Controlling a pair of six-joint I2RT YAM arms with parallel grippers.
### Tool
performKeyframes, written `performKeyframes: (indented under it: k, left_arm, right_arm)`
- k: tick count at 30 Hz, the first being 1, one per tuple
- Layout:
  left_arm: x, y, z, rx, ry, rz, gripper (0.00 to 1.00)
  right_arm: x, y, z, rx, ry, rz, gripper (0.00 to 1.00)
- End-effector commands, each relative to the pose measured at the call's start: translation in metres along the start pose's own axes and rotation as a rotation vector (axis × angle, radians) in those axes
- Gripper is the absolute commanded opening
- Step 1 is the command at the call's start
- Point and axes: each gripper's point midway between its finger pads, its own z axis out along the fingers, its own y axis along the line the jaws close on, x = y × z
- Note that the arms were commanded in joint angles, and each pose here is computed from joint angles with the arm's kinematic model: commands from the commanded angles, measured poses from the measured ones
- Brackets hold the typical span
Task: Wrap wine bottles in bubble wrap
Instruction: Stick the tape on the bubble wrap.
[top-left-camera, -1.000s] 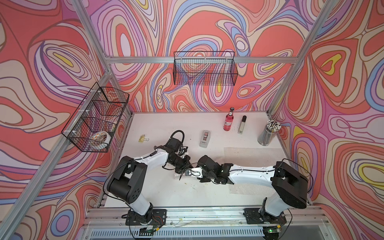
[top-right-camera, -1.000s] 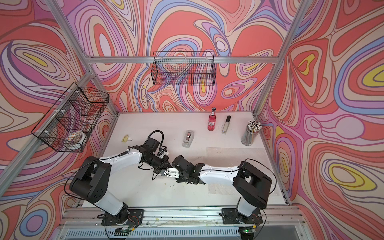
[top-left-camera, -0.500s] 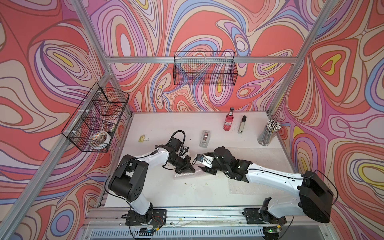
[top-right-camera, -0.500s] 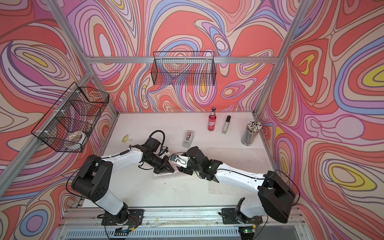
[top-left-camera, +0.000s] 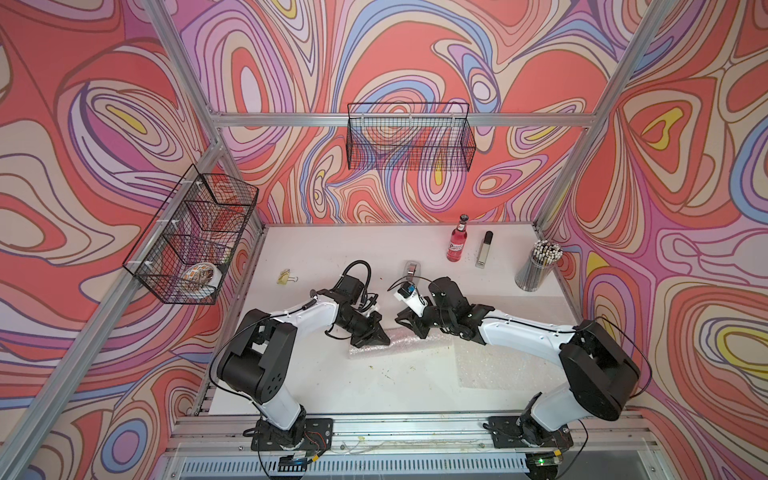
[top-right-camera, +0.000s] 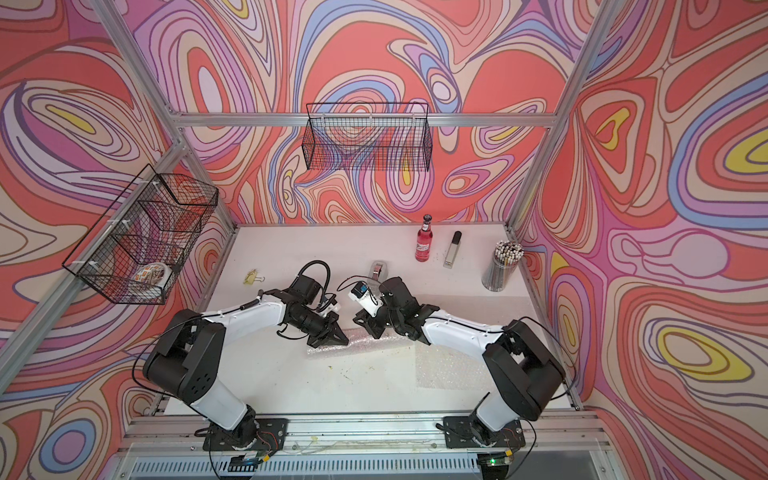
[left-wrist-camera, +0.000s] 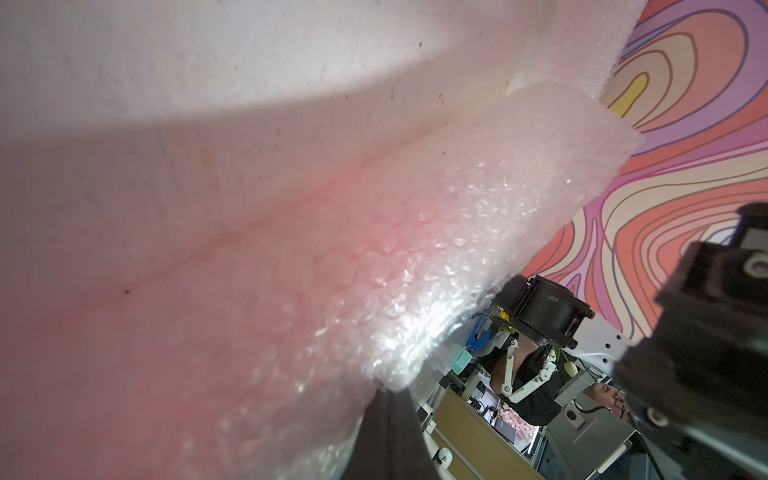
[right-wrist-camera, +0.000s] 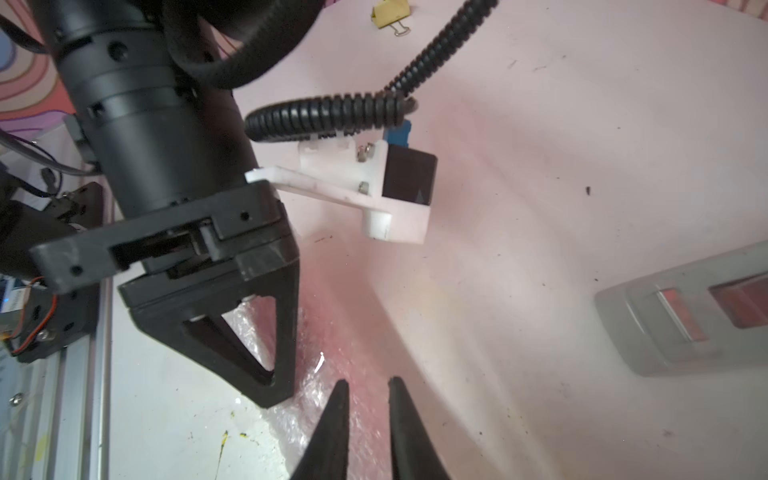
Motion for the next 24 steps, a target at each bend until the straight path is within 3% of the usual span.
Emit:
performKeyframes:
  k: [1,8,24]
  left_arm:
    - [-0.002,0.039,0.009,-0.147,-0.013,-0.059,0.0]
    - [-0.001,0.04,0.009,-0.154,-0.016,-0.061,0.0]
    - [0.0,0.038,0.011,-0.134,-0.008,-0.072,0.0]
  right_arm:
    - [-0.004,0.022,0.008,-0.153,-0.01,0.079,0.14]
    - [0.008,0.018,0.029,-0.193,0.057,0.133,0.07]
    - [0.055,0.012,0.047,-0.189,0.204,0.165,0.03]
